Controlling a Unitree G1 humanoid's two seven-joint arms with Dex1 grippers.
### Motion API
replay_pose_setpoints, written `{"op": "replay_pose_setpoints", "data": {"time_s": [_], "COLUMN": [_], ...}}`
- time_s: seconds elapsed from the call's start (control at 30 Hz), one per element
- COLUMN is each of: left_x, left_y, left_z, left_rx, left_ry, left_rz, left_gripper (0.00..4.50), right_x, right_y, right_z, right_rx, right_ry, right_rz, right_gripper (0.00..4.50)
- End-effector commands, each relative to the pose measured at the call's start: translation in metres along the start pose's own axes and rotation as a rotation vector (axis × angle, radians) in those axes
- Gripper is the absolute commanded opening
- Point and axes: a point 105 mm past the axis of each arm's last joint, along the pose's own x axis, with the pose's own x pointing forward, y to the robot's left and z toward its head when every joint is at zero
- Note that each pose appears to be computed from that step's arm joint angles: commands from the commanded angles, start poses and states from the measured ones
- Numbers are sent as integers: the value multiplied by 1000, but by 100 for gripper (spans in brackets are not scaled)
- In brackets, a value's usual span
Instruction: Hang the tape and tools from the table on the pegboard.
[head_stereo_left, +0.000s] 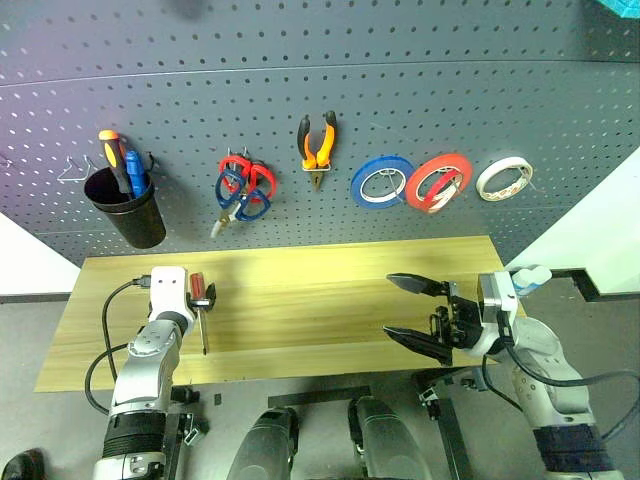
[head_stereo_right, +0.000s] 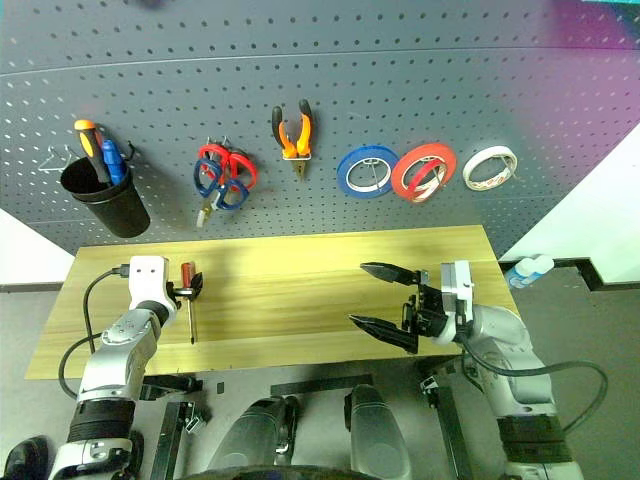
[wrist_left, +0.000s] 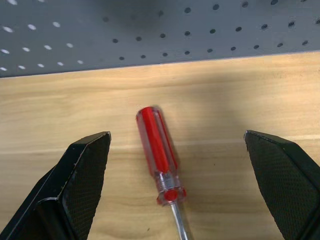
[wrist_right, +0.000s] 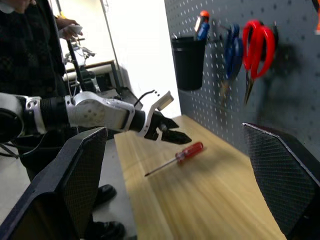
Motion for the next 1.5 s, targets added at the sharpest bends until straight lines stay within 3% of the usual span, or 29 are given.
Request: {"op": "replay_pose_setpoints", "data": {"time_s": [0.03, 0.4, 0.77, 0.87, 1.17, 1.3, 1.5], "left_x": [-2, 15, 32, 30, 25, 22, 2], "left_y": [14, 38, 27, 27, 19, 16, 6], "left_z": [4, 1, -15, -22, -25, -23, -2], "left_rx": [15, -10, -73, -71, -85, -75, -59], "left_ry": [-13, 11, 109, 144, 166, 155, 35], "left_rz": [40, 100, 56, 55, 29, 18, -15], "left_gripper": [447, 447, 447, 383, 88, 88, 88], "right_x": [-5, -9, -8, -7, -1, 0, 0], "right_y": [7, 13, 13, 11, 6, 1, -3], "right_z": [10, 14, 17, 18, 18, 19, 18], "right_rx": [-18, -7, -18, -22, -30, -34, -37], "right_ry": [-13, -1, 1, -4, -15, -17, -25], "right_rz": [4, -36, -61, -68, -70, -78, -87], "right_gripper": [450, 450, 450, 450, 450, 450, 450]}}
